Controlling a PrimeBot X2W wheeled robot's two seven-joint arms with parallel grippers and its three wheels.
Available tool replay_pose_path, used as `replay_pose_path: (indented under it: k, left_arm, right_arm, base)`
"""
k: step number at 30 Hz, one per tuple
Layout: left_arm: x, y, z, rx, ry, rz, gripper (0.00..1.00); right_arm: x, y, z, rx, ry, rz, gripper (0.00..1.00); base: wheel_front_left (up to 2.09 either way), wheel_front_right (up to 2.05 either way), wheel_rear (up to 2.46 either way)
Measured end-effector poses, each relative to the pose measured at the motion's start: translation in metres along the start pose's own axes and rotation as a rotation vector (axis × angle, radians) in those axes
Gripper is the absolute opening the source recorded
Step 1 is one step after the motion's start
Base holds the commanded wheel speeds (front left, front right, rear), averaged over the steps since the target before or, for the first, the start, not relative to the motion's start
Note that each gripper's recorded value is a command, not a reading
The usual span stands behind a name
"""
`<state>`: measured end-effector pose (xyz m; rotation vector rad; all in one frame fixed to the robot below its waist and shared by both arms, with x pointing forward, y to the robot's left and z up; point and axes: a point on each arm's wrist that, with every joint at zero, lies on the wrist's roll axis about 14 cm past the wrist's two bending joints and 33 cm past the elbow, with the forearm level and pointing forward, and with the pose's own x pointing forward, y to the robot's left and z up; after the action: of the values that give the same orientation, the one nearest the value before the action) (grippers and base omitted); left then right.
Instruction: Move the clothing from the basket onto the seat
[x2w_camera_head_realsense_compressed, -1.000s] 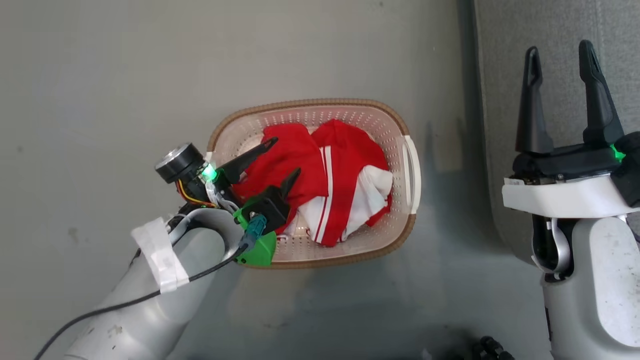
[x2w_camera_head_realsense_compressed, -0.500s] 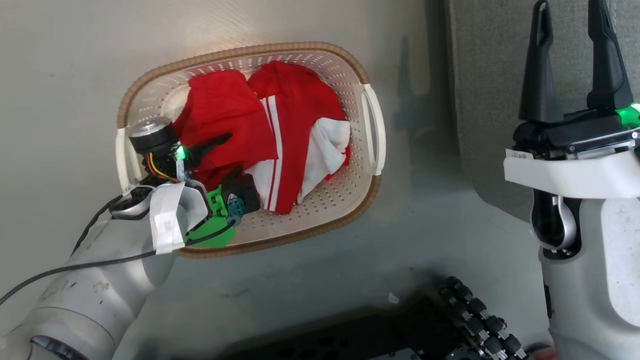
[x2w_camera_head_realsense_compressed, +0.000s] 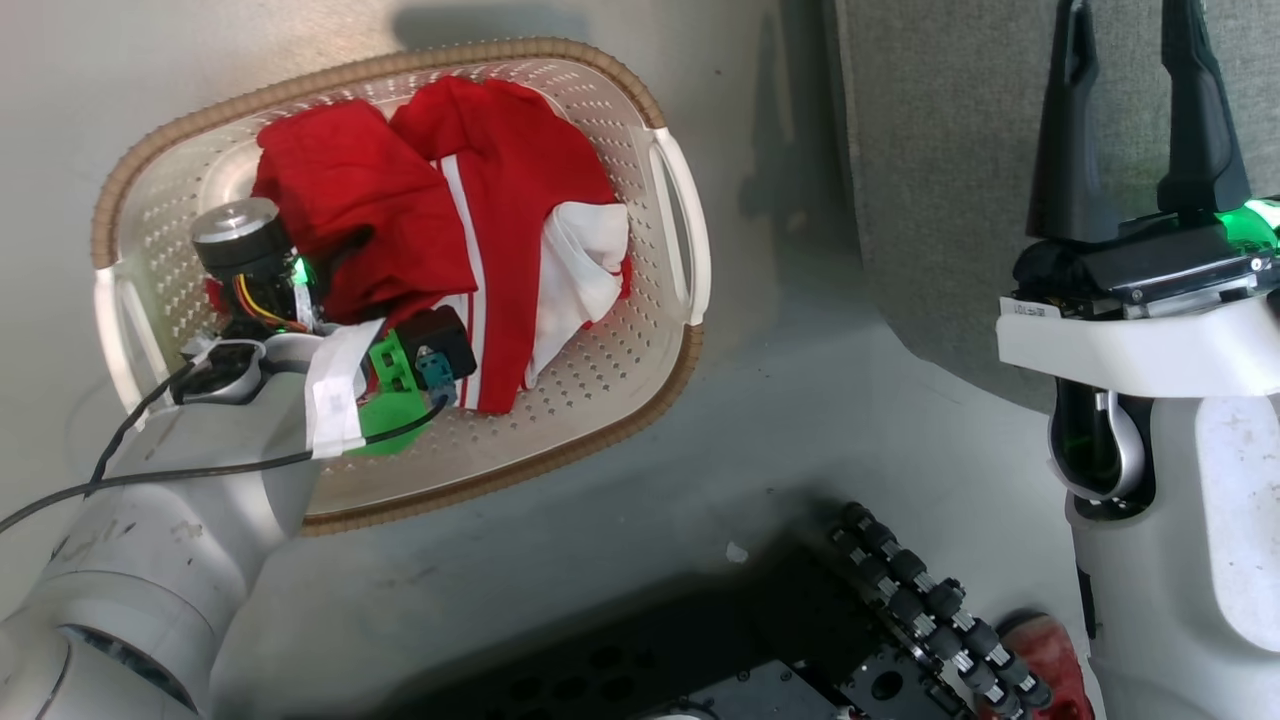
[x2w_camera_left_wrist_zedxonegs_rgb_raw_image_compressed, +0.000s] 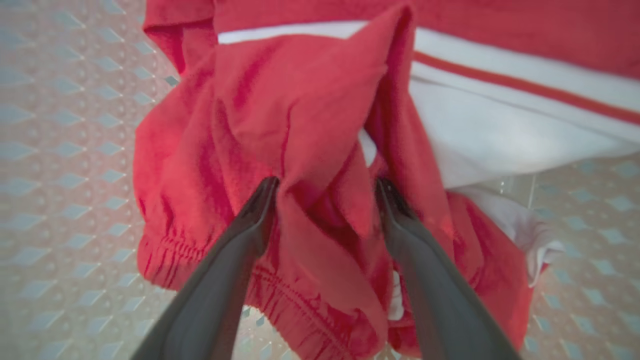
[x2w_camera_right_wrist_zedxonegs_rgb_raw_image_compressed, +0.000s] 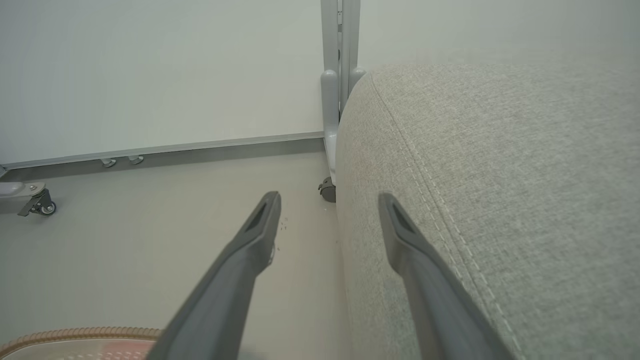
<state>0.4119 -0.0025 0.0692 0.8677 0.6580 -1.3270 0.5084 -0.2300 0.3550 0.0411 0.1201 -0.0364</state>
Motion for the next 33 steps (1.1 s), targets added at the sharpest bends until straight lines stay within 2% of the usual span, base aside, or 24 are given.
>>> replay_pose_path:
  k: [1,2,8,13,21,26,33]
  left_arm:
    - [0.001,0.000,0.000,-0.001,-0.001,0.002,0.33]
    - [0.003,0.001,0.001,-0.012,-0.012,0.008,0.00]
    - [-0.001,0.009,0.005,-0.067,-0.039,0.044,0.00]
    - [-0.014,0.033,0.023,-0.174,-0.097,0.152,0.00]
    - [-0.053,0.031,0.085,-0.277,-0.252,0.214,0.00]
    - [-0.096,0.041,0.118,-0.438,-0.349,0.327,0.00]
    - [-0.169,0.053,0.133,-0.667,-0.441,0.520,0.00]
  right_arm:
    - [0.000,0.000,-0.001,0.001,0.003,-0.001,1.00]
    - [-0.001,-0.001,-0.002,-0.001,0.006,-0.003,1.00]
    - [-0.001,0.002,0.000,0.008,0.005,0.005,1.00]
    - [0.000,0.000,0.014,0.013,-0.028,-0.003,1.00]
    - [-0.013,0.006,0.038,0.025,-0.057,0.001,1.00]
    - [-0.033,0.019,0.057,0.013,-0.069,0.032,1.00]
    - [-0.066,0.036,0.086,0.047,-0.105,0.068,1.00]
  base:
    - [0.00,0.00,0.00]
    - [0.00,0.00,0.00]
    - [0.00,0.00,0.00]
    - [0.00,0.00,0.00]
    - [0.00,0.00,0.00]
    - [0.00,0.00,0.00]
    - [0.00,0.00,0.00]
